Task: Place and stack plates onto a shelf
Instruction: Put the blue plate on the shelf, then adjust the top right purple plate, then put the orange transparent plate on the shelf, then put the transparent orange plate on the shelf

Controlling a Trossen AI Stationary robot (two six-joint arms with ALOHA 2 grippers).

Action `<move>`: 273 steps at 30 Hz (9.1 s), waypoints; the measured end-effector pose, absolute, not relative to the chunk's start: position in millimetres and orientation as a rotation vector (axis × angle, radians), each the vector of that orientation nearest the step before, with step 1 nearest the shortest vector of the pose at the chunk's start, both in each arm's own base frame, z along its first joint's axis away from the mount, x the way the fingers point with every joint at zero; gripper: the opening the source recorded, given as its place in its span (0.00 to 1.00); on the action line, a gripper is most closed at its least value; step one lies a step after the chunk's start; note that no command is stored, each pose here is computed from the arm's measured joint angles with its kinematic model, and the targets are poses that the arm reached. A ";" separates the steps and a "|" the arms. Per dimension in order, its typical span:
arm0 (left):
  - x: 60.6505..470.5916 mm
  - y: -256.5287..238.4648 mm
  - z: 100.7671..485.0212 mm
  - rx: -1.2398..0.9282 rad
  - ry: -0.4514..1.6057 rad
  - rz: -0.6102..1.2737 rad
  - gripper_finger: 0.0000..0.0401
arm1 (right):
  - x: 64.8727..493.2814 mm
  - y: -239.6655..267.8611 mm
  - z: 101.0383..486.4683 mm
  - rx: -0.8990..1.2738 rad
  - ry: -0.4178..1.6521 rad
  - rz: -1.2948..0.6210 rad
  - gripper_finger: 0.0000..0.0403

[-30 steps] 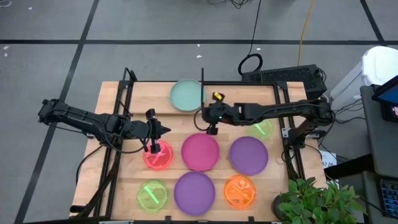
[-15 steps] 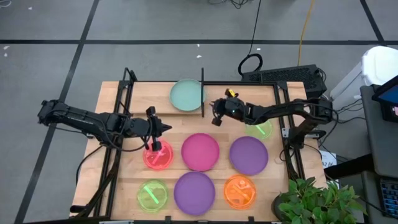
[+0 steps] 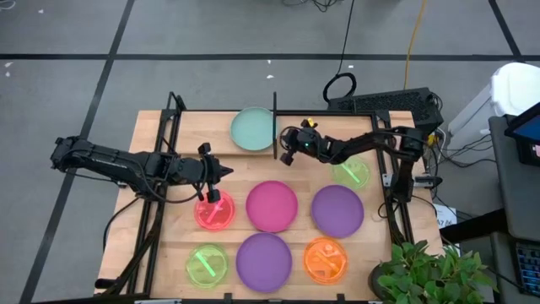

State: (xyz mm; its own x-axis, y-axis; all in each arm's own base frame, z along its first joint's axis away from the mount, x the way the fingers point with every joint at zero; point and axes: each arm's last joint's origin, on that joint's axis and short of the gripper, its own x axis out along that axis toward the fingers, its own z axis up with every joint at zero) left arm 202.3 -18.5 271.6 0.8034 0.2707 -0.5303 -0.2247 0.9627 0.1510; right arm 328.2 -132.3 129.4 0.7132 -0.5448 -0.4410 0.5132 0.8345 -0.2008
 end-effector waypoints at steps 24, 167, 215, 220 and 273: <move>200.1 -18.5 268.5 0.064 0.615 0.271 0.02 | 316.4 -121.5 160.3 -0.032 0.680 -0.590 0.00; 193.1 -26.7 261.4 -0.060 0.685 0.290 0.02 | 213.2 194.9 175.0 0.310 1.448 -0.167 0.27; 192.9 -28.6 261.5 -0.061 0.684 0.277 0.02 | 184.5 173.1 119.9 0.858 1.263 -0.211 0.11; 192.9 -28.6 261.5 -0.061 0.684 0.277 0.02 | 184.5 173.4 118.8 0.876 1.259 -0.198 0.03; 193.0 -28.7 261.5 -0.098 0.677 0.291 0.02 | 163.0 160.8 144.4 0.972 1.292 -0.346 0.30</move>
